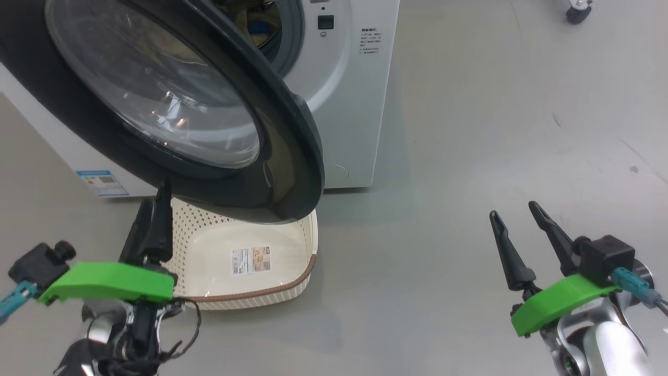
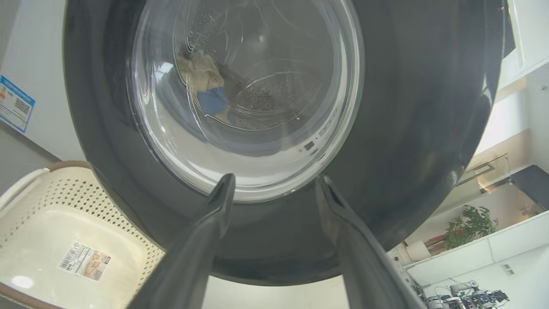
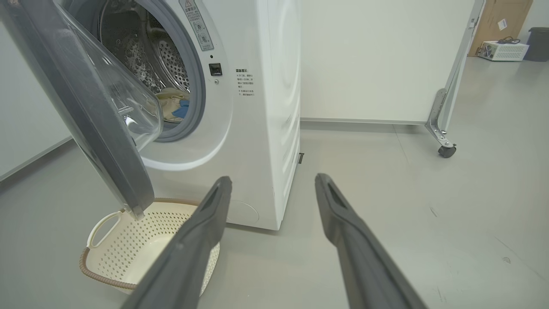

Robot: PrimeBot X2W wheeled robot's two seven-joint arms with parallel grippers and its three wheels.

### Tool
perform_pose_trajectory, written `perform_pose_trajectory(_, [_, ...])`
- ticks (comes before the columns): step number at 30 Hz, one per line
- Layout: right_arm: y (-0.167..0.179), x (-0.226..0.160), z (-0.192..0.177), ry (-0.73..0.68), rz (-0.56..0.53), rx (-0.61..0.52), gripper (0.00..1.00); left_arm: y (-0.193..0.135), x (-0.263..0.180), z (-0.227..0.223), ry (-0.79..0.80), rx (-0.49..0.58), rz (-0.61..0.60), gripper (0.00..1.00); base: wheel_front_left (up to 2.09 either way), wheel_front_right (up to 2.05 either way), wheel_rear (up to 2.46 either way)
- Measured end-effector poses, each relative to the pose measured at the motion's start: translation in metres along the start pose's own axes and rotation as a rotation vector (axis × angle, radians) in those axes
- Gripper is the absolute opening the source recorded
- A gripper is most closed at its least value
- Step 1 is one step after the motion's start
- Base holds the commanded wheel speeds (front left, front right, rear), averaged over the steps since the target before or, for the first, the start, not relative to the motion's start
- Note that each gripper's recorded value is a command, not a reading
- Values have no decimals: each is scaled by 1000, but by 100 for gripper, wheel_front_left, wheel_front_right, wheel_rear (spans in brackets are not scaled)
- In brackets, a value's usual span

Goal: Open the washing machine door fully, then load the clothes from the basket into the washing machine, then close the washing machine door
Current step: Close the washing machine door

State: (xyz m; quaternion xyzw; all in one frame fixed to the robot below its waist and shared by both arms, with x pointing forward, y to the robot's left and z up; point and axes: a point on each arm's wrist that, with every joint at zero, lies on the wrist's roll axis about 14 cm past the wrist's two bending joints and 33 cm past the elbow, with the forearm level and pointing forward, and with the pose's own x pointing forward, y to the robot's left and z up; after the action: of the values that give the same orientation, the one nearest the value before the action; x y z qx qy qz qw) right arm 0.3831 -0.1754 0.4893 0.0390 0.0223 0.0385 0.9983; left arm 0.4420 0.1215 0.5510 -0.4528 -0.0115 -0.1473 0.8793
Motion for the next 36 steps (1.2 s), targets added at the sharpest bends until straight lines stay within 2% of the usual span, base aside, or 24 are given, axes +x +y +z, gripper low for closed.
perform_pose_trajectory(5, [3,-1,5,-14,8,-4,100,17,-15,-6,11,234,57,100,0,0,0])
perform_pose_trajectory(6, [3,-1,5,-14,8,-4,100,17,-15,-6,11,234,57,100,0,0,0])
perform_pose_trajectory(11, [5,-3,8,-23,14,-10,100,22,-23,-6,13,461,103,100,0,0,0])
perform_pose_trajectory(19, [4,-16,7,-20,6,-8,100,28,-48,-8,15,683,162,100,0,0,0])
perform_pose_trajectory(26, [2,-25,2,0,-1,-14,100,22,-65,-8,5,775,159,100,0,0,0])
perform_pose_trajectory(36, [2,-33,0,17,-4,-14,100,22,-75,-9,9,783,169,100,0,0,0])
